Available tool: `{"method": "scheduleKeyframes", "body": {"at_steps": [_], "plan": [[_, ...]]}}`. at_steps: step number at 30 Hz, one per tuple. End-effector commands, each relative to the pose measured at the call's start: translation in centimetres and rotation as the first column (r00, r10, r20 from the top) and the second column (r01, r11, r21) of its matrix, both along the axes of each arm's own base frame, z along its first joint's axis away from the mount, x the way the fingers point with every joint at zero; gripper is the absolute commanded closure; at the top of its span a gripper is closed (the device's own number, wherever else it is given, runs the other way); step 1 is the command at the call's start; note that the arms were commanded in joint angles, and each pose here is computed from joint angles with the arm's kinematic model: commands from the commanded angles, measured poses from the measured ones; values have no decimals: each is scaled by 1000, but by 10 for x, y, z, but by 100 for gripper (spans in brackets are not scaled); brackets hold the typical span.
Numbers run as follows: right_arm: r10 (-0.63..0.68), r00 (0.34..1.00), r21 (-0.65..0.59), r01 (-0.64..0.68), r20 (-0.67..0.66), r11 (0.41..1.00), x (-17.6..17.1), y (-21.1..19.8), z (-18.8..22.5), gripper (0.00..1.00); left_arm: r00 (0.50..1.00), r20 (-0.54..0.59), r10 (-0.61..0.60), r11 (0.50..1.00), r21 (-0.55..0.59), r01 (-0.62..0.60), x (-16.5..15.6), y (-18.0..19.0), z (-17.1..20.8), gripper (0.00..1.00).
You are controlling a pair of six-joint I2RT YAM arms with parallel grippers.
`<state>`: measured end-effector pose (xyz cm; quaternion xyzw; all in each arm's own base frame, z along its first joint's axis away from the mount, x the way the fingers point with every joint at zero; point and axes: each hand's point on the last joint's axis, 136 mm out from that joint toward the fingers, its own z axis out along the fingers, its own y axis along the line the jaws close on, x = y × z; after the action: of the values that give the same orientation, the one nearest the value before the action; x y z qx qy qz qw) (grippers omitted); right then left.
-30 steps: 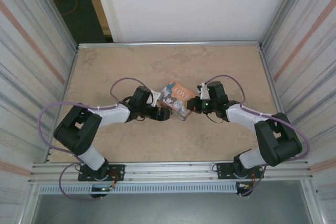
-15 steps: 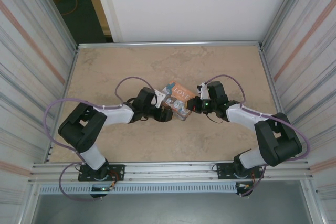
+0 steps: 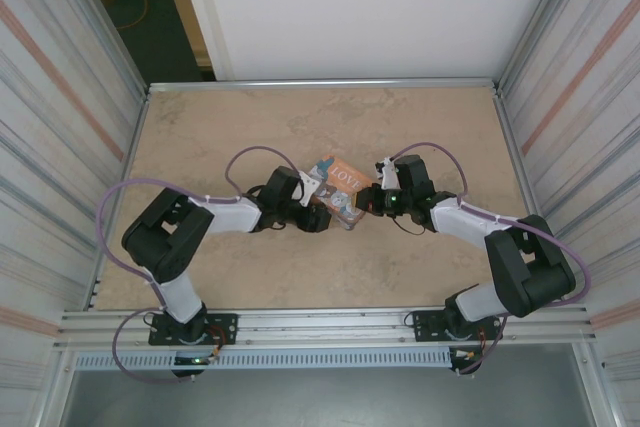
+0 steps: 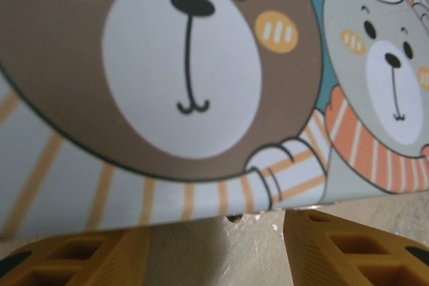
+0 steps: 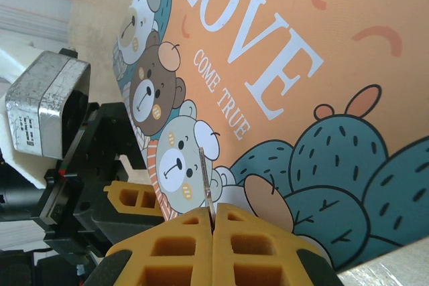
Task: Unlock the padlock with the key
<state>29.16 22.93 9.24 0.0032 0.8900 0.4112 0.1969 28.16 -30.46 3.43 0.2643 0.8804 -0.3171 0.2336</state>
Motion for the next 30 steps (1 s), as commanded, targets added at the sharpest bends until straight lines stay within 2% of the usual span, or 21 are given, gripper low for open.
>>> {"method": "scheduleKeyframes", "body": {"at_steps": [1,14,30], "plan": [[-36,998,-89,32,-44,995,-3,-15,-18,100,999,50,-19,1000,-14,20,9,-11,10,45],[-37,998,-91,33,-41,995,-3,-15,-19,100,999,42,-30,999,-13,31,5,-19,7,52],[-33,999,-88,30,-36,996,-2,-13,-17,100,999,42,23,1000,12,-23,12,-17,4,64]]}}
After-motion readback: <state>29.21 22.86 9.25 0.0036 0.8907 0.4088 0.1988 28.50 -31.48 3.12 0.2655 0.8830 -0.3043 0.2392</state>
